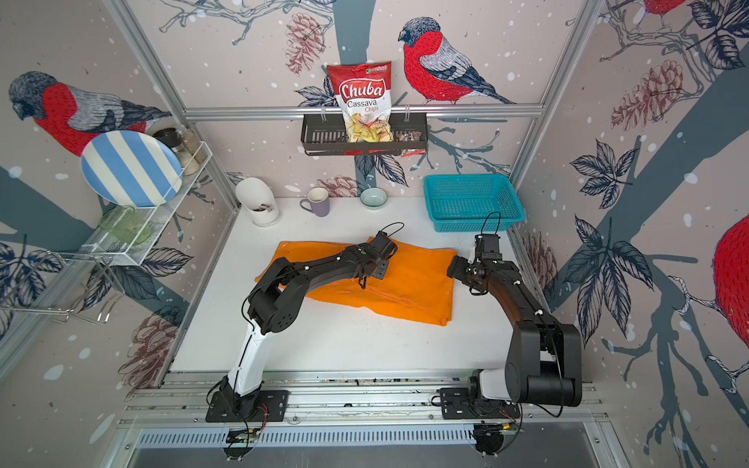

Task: Roll up the long pants
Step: Fold the long pant at the center of the board.

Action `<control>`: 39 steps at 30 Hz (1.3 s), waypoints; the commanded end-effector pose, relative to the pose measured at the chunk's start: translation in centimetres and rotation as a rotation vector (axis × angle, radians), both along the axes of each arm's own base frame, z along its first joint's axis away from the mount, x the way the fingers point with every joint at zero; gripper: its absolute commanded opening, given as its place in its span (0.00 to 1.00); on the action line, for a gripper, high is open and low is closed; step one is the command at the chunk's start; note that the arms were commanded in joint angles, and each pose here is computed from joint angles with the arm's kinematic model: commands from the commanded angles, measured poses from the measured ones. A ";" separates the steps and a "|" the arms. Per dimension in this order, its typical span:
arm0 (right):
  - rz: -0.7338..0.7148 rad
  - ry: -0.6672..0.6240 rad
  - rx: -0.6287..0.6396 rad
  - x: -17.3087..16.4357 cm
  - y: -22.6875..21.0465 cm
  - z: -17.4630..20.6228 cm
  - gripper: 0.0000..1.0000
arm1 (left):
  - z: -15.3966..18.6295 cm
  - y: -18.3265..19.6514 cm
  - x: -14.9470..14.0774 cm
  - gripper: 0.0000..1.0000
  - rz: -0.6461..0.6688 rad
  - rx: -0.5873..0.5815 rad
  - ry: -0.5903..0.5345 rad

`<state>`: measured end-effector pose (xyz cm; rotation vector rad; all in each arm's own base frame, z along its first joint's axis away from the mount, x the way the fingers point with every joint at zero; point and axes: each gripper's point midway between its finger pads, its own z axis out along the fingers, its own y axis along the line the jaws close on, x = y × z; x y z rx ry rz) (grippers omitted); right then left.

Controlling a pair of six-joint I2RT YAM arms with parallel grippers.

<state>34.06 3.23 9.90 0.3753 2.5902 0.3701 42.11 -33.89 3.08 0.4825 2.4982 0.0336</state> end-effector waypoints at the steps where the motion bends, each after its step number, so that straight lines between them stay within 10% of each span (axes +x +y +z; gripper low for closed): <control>1: 0.017 -0.004 0.004 -0.1 0.1 0.1 0.79 | -0.5 -0.5 -0.3 0.43 -0.029 0.016 0.019; 7: 0.016 -0.013 0.007 0.0 0.1 0.4 0.78 | 2.0 -1.0 -0.1 0.00 -0.025 -0.020 -0.019; 16: 0.022 -0.088 0.060 0.9 0.8 2.5 0.78 | 11.2 -0.7 -0.2 0.00 -0.032 -0.148 -0.060; 26: 0.051 -0.242 0.098 2.5 2.5 7.7 0.78 | 18.2 11.7 -0.1 0.00 0.063 -0.191 -0.020; 39: 0.151 -0.260 0.119 2.7 5.6 7.6 0.78 | 16.8 23.5 1.2 0.00 0.172 0.015 -0.045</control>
